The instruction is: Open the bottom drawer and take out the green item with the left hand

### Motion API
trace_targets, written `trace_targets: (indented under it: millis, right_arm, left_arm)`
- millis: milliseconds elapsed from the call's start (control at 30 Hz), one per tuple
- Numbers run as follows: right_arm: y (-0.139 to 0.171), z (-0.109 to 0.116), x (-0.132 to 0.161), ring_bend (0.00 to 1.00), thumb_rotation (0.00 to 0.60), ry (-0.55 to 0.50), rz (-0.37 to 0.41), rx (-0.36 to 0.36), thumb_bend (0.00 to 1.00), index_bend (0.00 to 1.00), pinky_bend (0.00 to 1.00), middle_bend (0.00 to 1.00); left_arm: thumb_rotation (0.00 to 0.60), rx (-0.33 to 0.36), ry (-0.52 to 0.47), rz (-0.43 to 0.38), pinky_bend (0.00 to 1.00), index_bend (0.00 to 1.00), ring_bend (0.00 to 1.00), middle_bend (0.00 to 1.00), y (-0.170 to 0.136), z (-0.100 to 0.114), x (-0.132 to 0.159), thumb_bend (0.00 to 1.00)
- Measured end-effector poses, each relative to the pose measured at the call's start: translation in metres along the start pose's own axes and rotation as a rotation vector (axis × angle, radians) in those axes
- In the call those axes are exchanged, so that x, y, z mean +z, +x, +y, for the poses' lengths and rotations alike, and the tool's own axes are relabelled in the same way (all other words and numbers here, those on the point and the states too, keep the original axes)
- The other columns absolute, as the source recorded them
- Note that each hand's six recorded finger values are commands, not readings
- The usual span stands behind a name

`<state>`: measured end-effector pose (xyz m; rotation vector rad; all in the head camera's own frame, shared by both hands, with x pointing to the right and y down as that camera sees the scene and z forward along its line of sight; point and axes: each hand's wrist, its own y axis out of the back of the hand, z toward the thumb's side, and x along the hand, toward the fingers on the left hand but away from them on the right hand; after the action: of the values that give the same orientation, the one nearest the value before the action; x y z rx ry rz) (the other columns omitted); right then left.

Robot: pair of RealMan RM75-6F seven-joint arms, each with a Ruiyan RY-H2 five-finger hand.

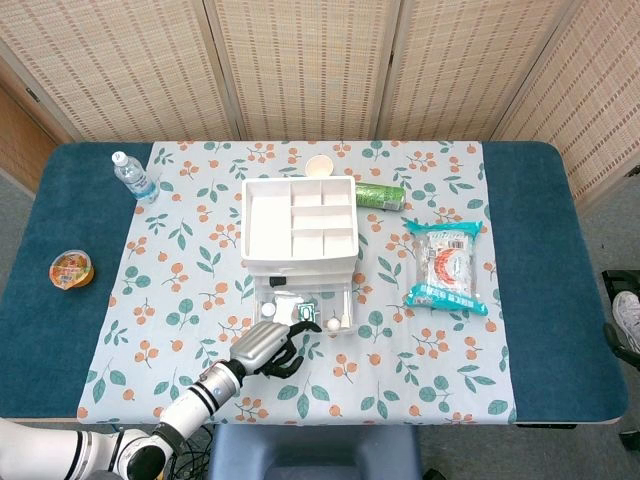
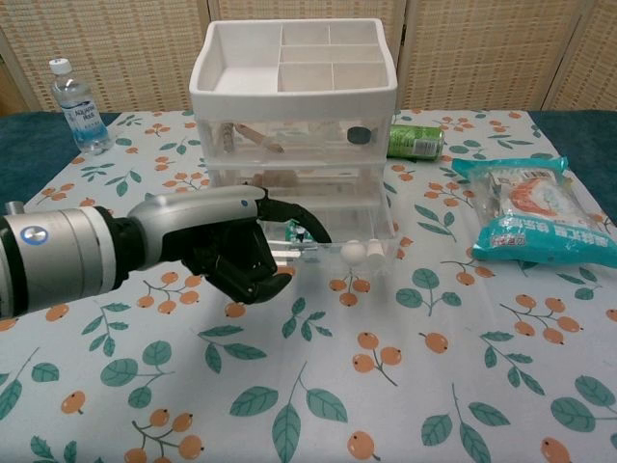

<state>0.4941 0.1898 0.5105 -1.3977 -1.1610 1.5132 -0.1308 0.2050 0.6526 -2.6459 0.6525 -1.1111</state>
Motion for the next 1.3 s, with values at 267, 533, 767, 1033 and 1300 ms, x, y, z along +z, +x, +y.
trace_targets:
  millis: [267,533,767,1033,1300]
  right_arm:
    - [0.000,0.001,0.000,0.22,0.600,-0.001,-0.001,-0.003,0.36,0.13,0.25,0.23]
    - [0.000,0.001,0.000,0.22,0.600,-0.002,0.000,-0.004,0.36,0.13,0.25,0.23]
    - [-0.001,0.001,0.000,0.22,0.600,-0.005,0.004,-0.002,0.36,0.13,0.25,0.23]
    - [-0.001,0.002,0.001,0.22,0.600,-0.007,0.012,-0.010,0.36,0.13,0.25,0.23]
    - [-0.001,0.003,0.003,0.22,0.600,-0.012,0.020,-0.015,0.36,0.13,0.25,0.23]
  left_arm:
    - [0.600,0.014,-0.001,-0.011,1.00,0.07,0.99,0.91,-0.003,0.002,0.002,0.51]
    - [0.600,0.031,0.019,-0.030,1.00,0.07,0.99,0.91,-0.010,0.007,0.005,0.51]
    - [0.600,0.133,0.105,-0.082,1.00,0.28,1.00,0.93,-0.018,0.032,0.009,0.48]
    - [0.600,0.261,0.279,-0.192,1.00,0.40,1.00,0.95,-0.025,0.069,0.011,0.45]
    - [0.600,0.271,0.567,-0.217,1.00,0.39,1.00,1.00,-0.015,0.091,-0.002,0.33]
